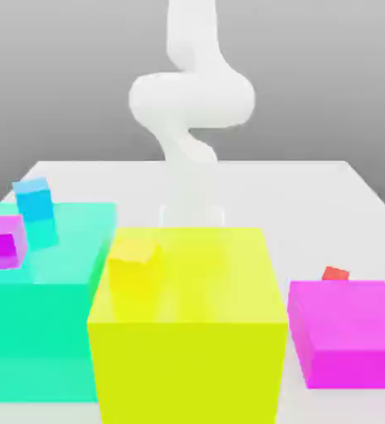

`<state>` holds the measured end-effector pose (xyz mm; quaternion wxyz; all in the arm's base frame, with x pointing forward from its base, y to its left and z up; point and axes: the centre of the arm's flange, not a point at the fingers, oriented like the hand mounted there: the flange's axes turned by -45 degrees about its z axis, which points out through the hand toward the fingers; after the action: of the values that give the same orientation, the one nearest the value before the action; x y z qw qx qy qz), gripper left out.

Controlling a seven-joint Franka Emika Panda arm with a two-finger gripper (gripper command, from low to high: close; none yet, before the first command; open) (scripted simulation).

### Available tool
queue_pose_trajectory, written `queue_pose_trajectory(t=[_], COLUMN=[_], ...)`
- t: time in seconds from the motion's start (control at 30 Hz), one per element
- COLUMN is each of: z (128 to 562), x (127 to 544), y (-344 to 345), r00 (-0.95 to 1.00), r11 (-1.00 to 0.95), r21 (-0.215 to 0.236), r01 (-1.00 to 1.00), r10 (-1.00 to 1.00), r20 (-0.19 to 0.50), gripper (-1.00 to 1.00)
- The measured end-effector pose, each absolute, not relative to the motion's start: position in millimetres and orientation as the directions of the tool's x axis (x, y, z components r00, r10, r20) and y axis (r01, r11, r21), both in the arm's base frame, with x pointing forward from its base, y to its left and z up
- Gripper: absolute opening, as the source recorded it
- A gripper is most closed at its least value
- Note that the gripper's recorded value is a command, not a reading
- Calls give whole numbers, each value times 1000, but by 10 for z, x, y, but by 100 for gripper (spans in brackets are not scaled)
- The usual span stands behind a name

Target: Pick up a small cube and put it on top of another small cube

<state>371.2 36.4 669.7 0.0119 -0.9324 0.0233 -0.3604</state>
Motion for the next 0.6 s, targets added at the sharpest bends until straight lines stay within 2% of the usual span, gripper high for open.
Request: queue_pose_trajectory(t=[0.13, 0.3, 0.43, 0.6], z=[5962, 5025, 4281, 3411], x=[3982, 4055, 3924, 3546], y=[933, 1550, 1971, 2388], r00=[801, 859, 892, 915], r11=[-994, -983, -971, -952], r21=[-77, -106, -114, -104], r01=[-83, -151, -211, -288], r10=[-113, -184, -239, -305], r20=[588, 477, 383, 264], gripper=[0, 0, 0, 0])
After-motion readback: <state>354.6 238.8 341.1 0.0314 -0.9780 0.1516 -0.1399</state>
